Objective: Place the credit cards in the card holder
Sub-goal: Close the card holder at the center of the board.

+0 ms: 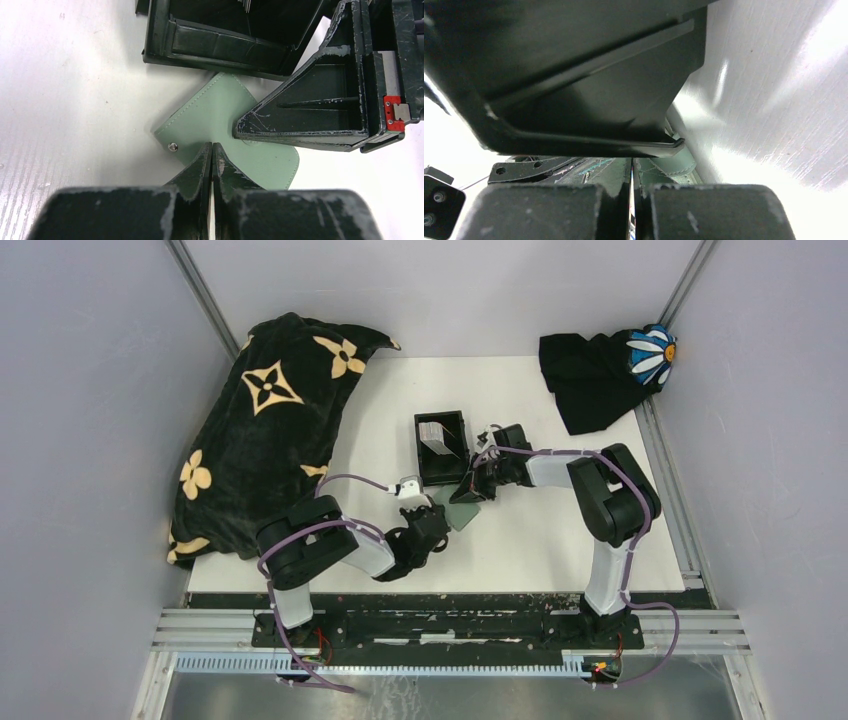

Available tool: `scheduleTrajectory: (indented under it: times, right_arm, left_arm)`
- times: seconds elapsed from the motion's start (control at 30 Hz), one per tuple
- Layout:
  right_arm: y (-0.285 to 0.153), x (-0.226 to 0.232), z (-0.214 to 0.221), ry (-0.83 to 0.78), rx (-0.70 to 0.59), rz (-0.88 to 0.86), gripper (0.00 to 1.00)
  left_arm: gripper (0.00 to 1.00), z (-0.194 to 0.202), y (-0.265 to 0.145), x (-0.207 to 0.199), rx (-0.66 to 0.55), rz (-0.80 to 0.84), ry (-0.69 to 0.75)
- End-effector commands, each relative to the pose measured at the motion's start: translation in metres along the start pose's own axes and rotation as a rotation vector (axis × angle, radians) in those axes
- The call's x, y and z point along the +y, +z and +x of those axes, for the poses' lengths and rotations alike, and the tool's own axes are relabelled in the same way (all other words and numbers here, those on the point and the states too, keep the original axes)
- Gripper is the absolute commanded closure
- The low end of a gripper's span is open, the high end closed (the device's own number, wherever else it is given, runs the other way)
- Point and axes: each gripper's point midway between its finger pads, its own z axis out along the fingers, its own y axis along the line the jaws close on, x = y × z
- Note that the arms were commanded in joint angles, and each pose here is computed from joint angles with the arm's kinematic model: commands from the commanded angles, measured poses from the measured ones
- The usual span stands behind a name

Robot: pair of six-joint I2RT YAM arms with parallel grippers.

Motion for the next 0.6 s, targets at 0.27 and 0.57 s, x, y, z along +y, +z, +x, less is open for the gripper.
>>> scheduleTrajectory:
  times: [0.27, 0.57]
  right_arm:
    - [-0.002, -0.121, 0.008, 0.159, -0.06, 0.379, 0.99]
    - [-0.006, -0.141, 0.015, 0.202, -0.069, 0.419, 0.99]
  left_arm:
    - [0.95, 0.023, -0.005, 0.027, 0.081, -0.079, 0.079]
    - [0.96, 0.027, -0.005, 0.032, 0.094, -0.101, 0.085]
